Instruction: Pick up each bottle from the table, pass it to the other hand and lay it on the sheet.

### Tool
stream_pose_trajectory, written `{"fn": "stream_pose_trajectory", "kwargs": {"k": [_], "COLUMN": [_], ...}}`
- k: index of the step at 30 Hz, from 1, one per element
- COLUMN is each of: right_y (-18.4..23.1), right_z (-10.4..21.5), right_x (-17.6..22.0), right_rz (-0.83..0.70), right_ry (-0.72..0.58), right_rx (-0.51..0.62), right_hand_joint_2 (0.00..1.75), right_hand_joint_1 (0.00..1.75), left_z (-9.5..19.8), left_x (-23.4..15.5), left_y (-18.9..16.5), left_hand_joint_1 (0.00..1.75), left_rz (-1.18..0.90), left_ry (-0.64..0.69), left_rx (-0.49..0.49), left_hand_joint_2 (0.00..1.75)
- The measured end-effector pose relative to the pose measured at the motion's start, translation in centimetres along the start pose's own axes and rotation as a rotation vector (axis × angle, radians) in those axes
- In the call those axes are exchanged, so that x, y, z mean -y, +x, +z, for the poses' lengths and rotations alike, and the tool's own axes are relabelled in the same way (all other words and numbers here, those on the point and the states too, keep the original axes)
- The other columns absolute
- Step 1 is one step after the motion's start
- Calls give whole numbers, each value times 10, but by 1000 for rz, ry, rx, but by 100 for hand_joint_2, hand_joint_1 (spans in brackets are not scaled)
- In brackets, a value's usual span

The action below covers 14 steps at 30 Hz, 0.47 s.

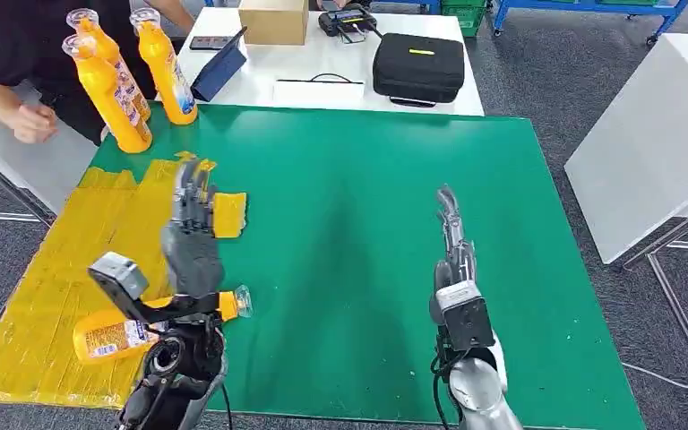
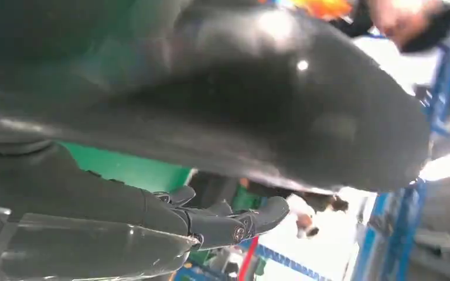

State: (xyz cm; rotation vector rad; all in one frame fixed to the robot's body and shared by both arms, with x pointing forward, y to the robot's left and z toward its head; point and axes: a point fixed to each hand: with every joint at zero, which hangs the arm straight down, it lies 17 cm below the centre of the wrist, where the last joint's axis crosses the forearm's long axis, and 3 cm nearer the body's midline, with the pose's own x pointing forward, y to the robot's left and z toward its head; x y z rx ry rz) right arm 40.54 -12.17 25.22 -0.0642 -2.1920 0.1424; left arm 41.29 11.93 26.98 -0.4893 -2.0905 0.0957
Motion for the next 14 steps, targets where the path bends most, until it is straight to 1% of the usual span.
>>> {"fn": "stream_pose_trajectory", "kwargs": {"k": [2,4,14], "right_y": [3,5,9], "right_z": [-6,-9,-16], "right_x": [5,7,15], "right_rz": [-10,-13,-50], "right_ry": [-22,-31,-70], "right_rx": [9,16,27], "right_hand_joint_2": [0,0,0], "right_hand_joint_1": [0,0,0], "left_z": [2,4,6], "left_x": [15,21,43], "left_y": [-12,-19,-35], "left_hand_joint_1": [0,0,0], "left_rz": [28,37,60], "left_ry": [-49,-66,-170], "left_rx": [-37,-56,-94], "left_hand_joint_2": [0,0,0]}}
